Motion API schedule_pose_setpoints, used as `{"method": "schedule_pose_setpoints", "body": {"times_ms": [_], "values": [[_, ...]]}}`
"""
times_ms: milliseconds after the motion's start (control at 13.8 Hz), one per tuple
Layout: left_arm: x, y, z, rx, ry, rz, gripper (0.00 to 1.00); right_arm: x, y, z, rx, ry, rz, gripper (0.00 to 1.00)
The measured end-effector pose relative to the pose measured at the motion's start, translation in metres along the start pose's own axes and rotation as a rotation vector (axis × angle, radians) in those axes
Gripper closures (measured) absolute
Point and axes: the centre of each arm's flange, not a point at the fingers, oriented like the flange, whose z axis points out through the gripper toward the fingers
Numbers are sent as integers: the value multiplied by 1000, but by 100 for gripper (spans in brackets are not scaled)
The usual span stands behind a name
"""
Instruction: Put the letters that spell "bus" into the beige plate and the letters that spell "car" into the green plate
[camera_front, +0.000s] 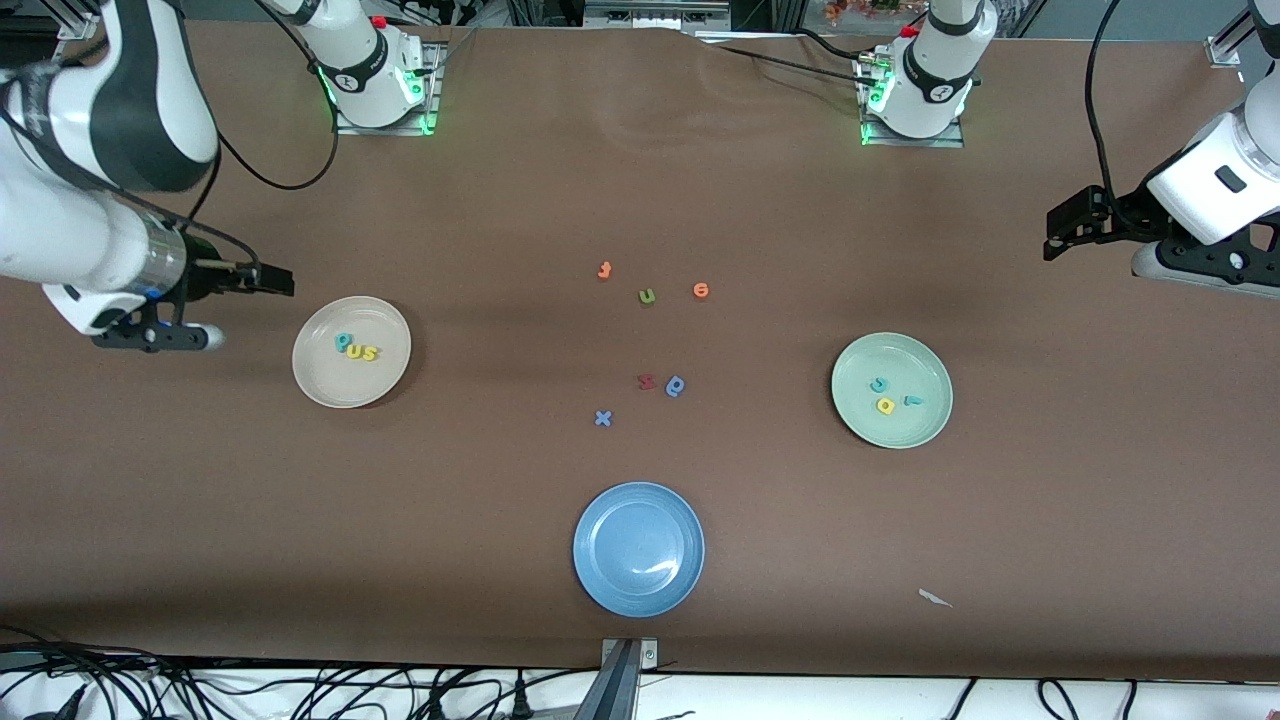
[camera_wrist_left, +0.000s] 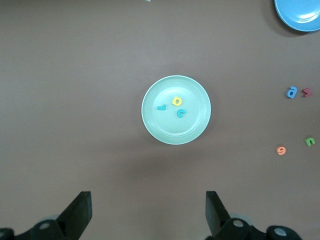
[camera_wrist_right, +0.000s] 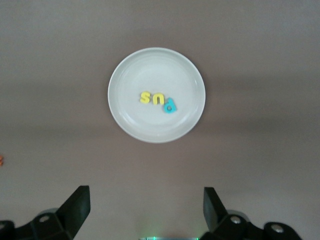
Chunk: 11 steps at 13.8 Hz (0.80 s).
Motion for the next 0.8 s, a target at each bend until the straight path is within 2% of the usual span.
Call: {"method": "schedule_pose_setpoints", "body": {"times_ms": [145, 290, 797], "values": [[0, 0, 0, 0, 0, 0, 0, -18, 0, -32, -1, -38, -2, 0], [0, 0, 0, 0, 0, 0, 0, -31, 0, -57, 0, -49, -5, 0], [0, 0, 0, 0, 1, 0, 0, -54, -4, -95, -2, 14, -21, 0]]}}
